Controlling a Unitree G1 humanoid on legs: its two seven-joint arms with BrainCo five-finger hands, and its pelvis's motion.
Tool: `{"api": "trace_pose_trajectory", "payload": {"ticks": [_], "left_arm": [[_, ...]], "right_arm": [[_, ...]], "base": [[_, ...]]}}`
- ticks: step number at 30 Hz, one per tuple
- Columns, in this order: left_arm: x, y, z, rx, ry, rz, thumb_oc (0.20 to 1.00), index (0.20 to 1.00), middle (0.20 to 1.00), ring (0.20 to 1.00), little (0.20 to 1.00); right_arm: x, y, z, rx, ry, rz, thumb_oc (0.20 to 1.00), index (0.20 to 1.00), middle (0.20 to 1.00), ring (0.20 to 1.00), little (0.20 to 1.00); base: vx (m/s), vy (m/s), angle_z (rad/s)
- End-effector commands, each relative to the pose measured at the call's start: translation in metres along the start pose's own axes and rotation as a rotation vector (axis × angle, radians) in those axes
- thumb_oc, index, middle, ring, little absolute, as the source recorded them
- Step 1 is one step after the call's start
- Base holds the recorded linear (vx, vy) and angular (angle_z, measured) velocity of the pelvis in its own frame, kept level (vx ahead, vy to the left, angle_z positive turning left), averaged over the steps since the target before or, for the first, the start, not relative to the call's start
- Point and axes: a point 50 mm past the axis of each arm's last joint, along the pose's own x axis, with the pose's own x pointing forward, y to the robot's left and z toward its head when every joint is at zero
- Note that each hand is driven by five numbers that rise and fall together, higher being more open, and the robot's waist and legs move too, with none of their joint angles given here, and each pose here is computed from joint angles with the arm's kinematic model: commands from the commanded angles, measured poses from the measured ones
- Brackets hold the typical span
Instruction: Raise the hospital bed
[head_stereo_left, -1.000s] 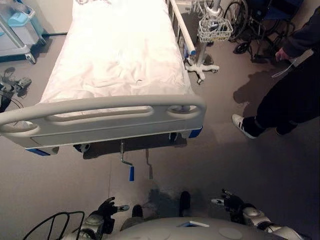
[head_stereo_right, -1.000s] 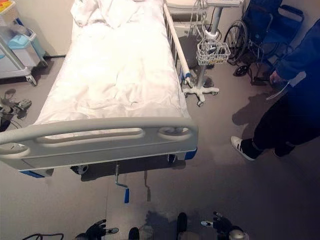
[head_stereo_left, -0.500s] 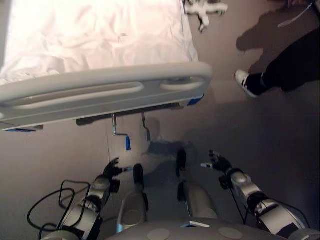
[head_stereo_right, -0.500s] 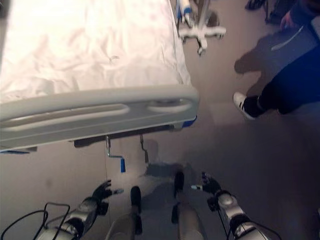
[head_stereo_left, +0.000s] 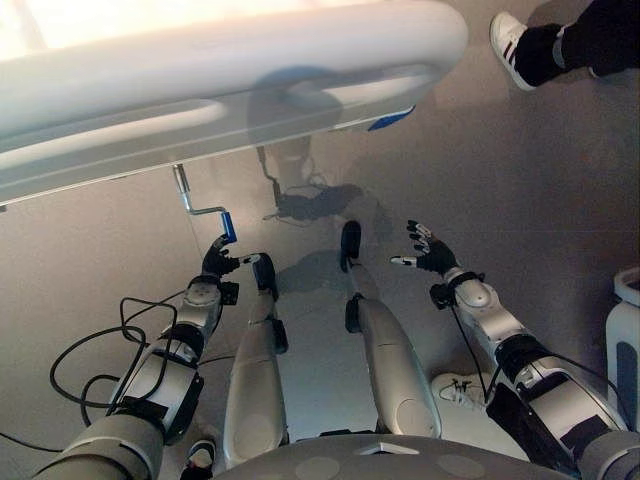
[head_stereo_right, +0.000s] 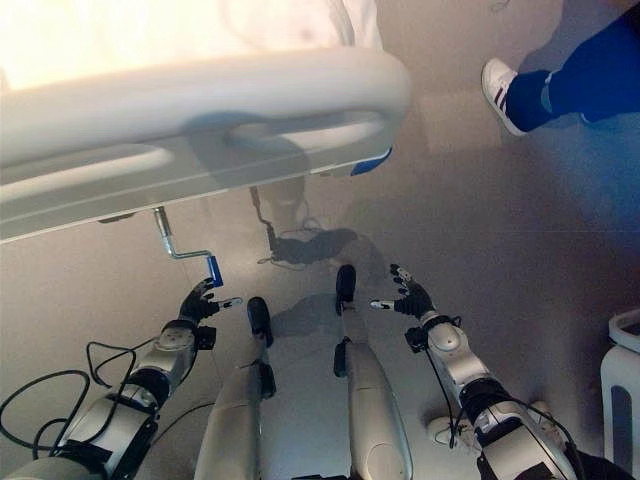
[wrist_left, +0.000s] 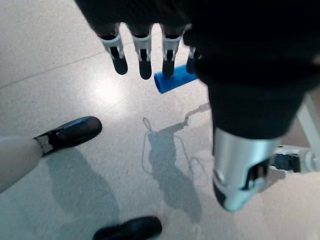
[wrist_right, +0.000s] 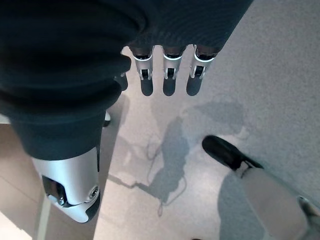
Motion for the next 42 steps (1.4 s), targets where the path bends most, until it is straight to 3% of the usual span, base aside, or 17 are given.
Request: {"api": "trace_pose_trajectory", "payload": {"ticks": [1,10,26,42], "left_arm": [[0.005,0.013,0.020,-0.028,-0.077,0.043,1.000,1.000,1.000,1.000,1.000],[0.013,0.029,0.063,-0.028,-0.199,0.104,1.000,1.000,1.000,1.000,1.000],[0.014,0.044,0.061,-0.046,-0.174,0.139,1.000,1.000,1.000,1.000,1.000],[0.016,0.049,0.091,-0.055,-0.268,0.146,1.000,1.000,1.000,1.000,1.000]], "right_arm": [[0.000,0.001,0.019,0.000,-0.115,-0.003,1.000,1.000,1.000,1.000,1.000],[0.000,-0.004,0.031,-0.016,-0.176,-0.003,1.000,1.000,1.000,1.000,1.000],[-0.005,-0.001,0.032,-0.020,-0.198,0.027,1.000,1.000,1.000,1.000,1.000],[-0.009,0.000,0.030,-0.051,-0.202,0.061,1.000,1.000,1.000,1.000,1.000]], "base": [[0.00,0.000,0.00],[0.00,-0.011,0.06],[0.00,0.000,0.00],[0.00,0.000,0.00]]}}
